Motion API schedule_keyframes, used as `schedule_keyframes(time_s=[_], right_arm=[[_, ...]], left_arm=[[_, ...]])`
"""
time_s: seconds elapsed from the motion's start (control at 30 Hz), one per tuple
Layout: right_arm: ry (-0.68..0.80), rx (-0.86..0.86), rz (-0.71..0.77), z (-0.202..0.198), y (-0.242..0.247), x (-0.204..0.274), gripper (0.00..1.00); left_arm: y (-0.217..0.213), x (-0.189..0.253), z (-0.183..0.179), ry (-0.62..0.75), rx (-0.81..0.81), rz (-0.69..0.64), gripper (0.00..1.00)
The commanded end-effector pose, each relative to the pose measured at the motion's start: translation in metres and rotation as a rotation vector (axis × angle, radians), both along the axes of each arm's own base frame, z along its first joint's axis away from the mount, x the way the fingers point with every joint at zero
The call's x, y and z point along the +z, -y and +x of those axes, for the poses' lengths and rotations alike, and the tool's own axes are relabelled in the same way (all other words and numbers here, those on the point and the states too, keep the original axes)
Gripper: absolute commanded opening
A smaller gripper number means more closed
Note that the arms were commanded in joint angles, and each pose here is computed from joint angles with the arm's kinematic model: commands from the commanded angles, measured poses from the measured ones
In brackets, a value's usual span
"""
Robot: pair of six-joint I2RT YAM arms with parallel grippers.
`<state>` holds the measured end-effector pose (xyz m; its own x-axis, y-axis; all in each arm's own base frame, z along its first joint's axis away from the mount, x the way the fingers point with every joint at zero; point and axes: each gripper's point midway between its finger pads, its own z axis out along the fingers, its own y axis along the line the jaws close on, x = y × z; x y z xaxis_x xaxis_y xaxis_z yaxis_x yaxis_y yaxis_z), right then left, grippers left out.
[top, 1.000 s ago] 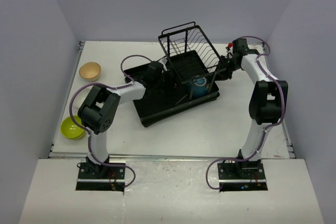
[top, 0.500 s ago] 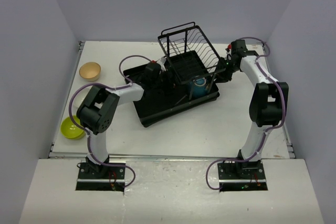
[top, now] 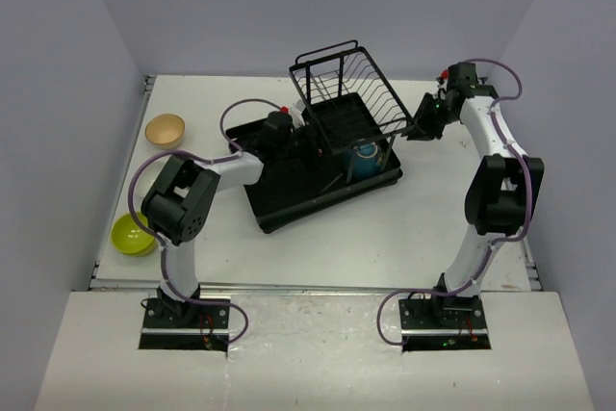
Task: Unload the bowls from the dish rack
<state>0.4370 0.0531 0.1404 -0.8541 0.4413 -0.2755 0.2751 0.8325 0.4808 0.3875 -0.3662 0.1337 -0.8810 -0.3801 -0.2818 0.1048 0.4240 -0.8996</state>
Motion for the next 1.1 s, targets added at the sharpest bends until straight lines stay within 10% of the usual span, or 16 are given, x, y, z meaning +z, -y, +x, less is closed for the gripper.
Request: schedule_keyframes(time_s=[0.0,1.07], right_arm=[[0.044,0.031,0.059,-0.011,-0.017,0.027,0.22],[0.002,0.119,0.098,-0.022,-0.066,0.017,0.21]], left_arm=[[0.009,0.015,0.004,0.036,-0.032,-0.063,0.89],[0.0,-0.034,0.004,-0.078,-0.015,0.109,0.89]])
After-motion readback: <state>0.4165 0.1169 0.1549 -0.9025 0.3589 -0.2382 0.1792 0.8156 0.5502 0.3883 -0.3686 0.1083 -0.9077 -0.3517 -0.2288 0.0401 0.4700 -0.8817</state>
